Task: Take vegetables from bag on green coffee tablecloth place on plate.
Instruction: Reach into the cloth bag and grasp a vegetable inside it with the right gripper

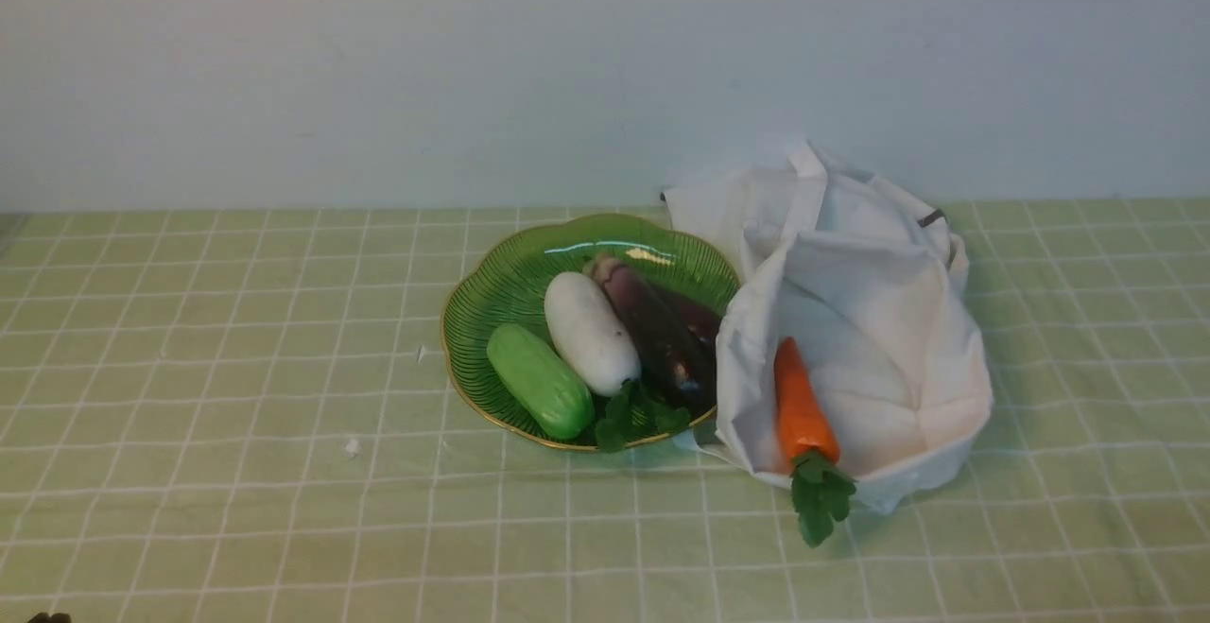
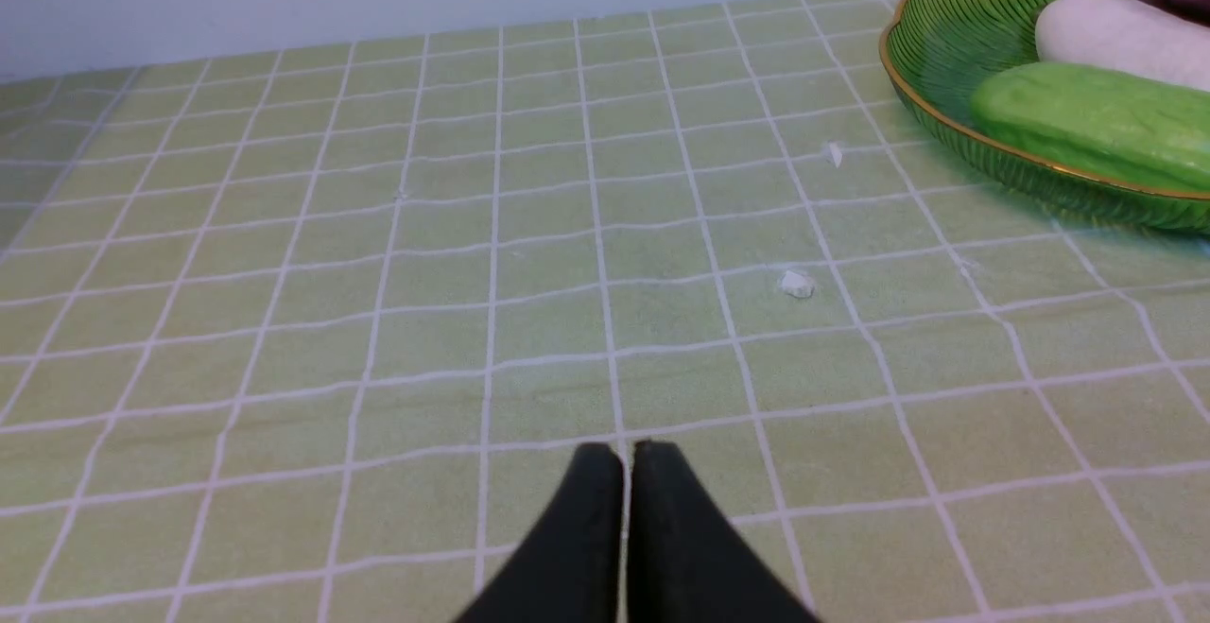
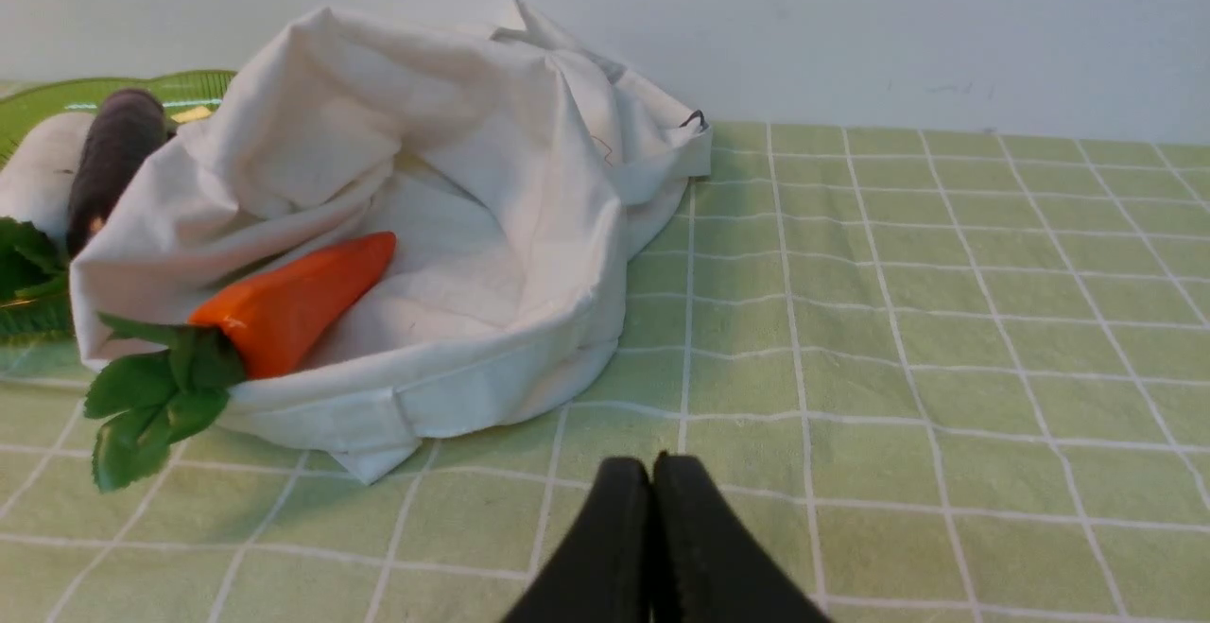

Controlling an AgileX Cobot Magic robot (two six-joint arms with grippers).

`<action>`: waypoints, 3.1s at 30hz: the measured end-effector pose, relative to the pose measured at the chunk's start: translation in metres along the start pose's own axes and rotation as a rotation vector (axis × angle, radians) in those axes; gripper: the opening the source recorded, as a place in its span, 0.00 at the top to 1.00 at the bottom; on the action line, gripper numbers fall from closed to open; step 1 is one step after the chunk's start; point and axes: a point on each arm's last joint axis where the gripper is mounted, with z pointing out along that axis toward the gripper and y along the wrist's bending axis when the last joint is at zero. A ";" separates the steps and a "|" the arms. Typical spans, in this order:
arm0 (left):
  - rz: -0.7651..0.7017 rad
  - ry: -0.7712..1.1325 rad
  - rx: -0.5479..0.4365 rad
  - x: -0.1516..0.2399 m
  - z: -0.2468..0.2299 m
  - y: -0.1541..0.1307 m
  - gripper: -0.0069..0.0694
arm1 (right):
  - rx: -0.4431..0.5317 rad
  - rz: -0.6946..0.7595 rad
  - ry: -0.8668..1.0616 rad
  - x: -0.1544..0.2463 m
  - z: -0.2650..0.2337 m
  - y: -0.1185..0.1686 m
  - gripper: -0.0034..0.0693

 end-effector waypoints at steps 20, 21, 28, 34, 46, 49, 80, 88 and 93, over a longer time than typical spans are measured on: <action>0.000 0.000 0.000 0.000 0.000 0.000 0.92 | 0.000 0.000 0.000 0.000 0.000 0.000 0.97; 0.000 0.000 0.000 0.000 0.000 0.000 0.92 | 0.000 0.005 -0.001 0.000 0.000 0.000 0.97; 0.000 0.000 0.000 0.000 0.000 0.000 0.92 | -0.112 0.565 -0.024 -0.003 0.000 0.009 0.97; 0.000 0.000 0.000 0.000 0.000 0.000 0.92 | -0.215 1.021 -0.034 -0.009 -0.001 0.015 0.97; 0.000 0.000 0.000 0.000 0.000 0.000 0.92 | -0.233 0.985 -0.211 -0.038 -0.010 0.009 0.97; 0.000 0.000 0.000 0.000 0.000 0.000 0.92 | -0.224 0.761 -0.392 -0.081 -0.030 0.004 0.97; 0.000 0.000 0.000 0.000 0.000 0.000 0.92 | -0.506 0.087 0.980 -0.120 0.186 0.094 0.94; 0.000 0.000 0.000 0.000 0.000 0.000 0.92 | -0.296 0.064 0.967 -0.112 0.234 0.103 0.77; 0.000 0.000 0.000 0.000 0.000 0.000 0.92 | -0.211 0.088 0.926 -0.089 0.267 0.105 0.51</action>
